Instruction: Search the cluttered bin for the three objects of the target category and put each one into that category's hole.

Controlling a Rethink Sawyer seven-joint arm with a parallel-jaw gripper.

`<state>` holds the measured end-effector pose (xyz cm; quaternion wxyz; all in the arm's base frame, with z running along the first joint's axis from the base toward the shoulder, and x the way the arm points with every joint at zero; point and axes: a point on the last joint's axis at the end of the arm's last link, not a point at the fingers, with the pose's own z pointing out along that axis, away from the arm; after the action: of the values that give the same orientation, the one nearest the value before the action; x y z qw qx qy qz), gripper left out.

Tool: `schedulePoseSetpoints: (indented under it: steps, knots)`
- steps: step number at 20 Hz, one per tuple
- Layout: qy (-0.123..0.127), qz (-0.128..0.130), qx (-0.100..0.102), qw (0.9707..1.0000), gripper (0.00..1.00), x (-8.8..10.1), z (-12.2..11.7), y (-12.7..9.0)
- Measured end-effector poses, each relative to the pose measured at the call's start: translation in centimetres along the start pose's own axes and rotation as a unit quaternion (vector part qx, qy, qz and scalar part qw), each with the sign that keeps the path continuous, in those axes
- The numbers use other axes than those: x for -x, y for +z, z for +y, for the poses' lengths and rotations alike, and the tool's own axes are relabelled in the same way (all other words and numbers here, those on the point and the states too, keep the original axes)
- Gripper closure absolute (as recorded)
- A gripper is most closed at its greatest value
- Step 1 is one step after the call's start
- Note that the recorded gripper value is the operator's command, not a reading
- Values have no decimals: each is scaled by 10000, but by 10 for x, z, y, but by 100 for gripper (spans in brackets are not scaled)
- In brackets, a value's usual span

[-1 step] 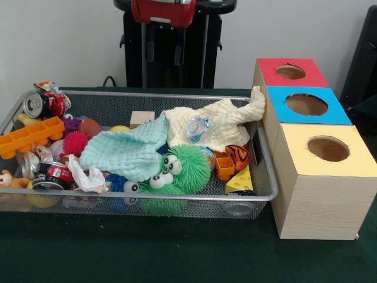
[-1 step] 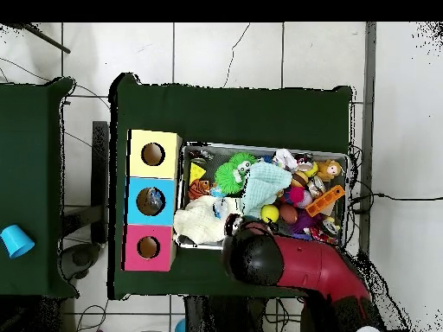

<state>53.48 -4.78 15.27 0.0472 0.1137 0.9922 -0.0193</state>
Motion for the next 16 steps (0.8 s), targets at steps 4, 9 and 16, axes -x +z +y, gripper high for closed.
schedulePoseSetpoints:
  steps: [4, 9, 16]
  knots:
    - [-100, -133, 2, 9999, 0, 14, 11, -2]
    - [-226, -193, 26, 9996, 0, 23, 26, 1]
    - [-313, -176, 61, 9993, 0, 29, 37, 10]
